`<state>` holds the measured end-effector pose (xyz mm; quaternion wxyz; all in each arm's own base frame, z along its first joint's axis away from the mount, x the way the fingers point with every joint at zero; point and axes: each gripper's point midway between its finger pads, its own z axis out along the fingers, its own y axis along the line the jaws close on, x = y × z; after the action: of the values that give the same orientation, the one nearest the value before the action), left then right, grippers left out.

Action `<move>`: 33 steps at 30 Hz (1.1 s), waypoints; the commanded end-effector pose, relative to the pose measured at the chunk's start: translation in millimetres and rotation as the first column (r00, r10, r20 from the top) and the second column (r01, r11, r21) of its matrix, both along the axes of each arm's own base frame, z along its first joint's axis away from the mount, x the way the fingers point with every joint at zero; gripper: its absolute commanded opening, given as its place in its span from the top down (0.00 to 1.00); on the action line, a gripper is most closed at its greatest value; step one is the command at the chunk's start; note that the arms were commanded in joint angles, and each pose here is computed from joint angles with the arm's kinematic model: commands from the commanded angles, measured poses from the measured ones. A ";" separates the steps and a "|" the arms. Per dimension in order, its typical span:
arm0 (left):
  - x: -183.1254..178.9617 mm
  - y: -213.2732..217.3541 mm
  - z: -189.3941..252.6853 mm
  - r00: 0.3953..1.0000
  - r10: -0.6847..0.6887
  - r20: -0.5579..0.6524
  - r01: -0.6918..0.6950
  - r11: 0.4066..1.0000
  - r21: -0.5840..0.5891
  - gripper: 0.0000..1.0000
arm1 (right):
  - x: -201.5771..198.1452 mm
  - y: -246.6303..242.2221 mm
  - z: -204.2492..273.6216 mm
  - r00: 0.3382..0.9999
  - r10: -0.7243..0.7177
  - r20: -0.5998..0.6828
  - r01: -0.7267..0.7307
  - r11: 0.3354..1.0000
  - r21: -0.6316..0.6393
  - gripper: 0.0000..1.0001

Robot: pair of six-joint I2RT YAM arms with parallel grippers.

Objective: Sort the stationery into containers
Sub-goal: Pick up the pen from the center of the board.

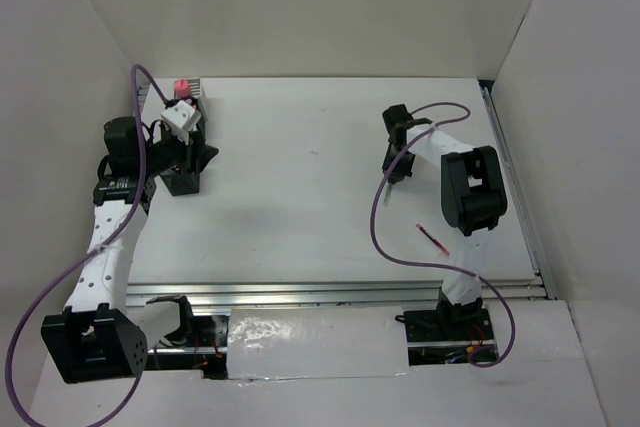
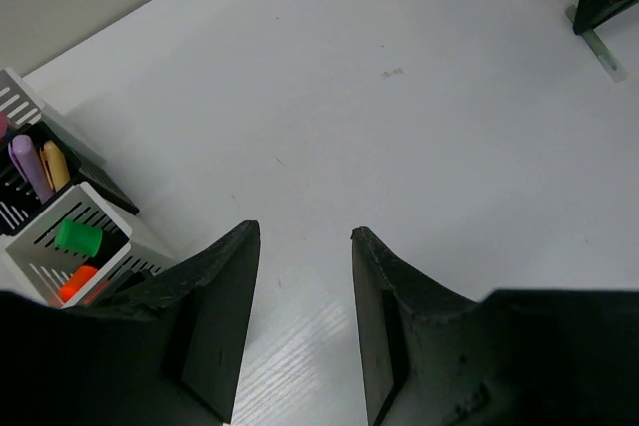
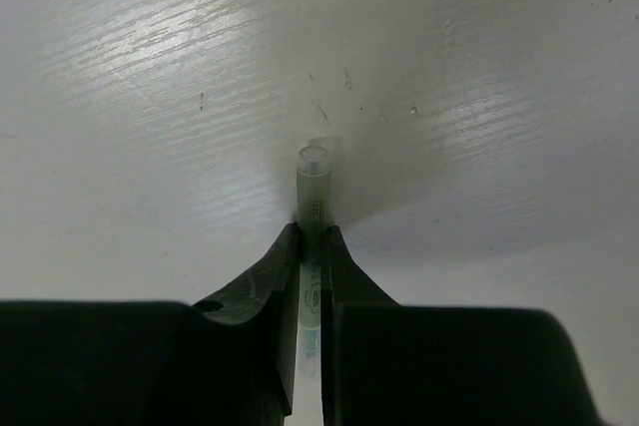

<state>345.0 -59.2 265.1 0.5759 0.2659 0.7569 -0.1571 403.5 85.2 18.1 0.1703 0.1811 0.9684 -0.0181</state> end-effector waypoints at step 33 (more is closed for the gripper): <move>-144.1 -199.8 -69.4 0.118 -0.968 0.221 0.246 0.244 0.938 0.42 | -109.3 198.3 140.9 0.953 0.274 0.131 -0.293 0.718 0.632 1.00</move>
<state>197.1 -247.8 188.9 0.5343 0.8186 0.2106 0.0036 292.3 276.8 143.7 0.1119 0.0522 0.9391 0.3208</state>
